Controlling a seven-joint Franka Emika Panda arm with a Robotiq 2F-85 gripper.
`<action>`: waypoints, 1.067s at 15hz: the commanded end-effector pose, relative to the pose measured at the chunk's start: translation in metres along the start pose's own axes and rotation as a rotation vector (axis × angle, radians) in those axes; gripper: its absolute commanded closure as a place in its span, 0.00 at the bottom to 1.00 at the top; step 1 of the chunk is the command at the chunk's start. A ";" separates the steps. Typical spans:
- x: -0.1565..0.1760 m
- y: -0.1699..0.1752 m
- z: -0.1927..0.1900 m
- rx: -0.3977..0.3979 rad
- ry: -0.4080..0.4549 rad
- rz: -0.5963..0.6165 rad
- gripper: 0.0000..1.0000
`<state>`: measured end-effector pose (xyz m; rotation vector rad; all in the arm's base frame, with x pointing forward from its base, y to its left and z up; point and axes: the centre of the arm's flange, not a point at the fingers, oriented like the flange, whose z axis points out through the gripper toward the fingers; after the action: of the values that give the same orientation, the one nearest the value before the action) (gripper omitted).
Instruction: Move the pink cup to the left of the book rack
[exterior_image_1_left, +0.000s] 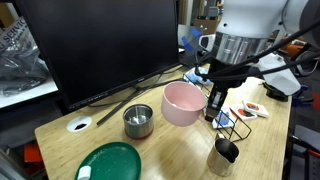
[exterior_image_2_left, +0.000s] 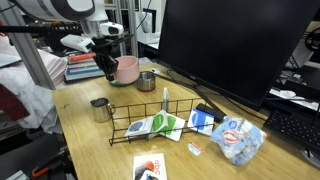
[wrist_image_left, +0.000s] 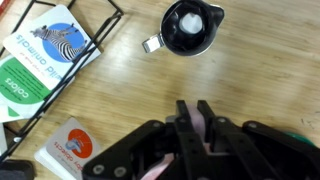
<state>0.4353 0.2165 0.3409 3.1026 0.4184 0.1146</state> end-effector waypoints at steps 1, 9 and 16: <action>-0.004 0.013 -0.001 -0.006 -0.022 0.144 0.96; 0.011 0.035 0.016 0.061 0.034 0.489 0.96; 0.011 0.037 0.016 0.055 0.029 0.484 0.85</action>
<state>0.4569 0.1838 0.3266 3.1863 -0.3430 0.1521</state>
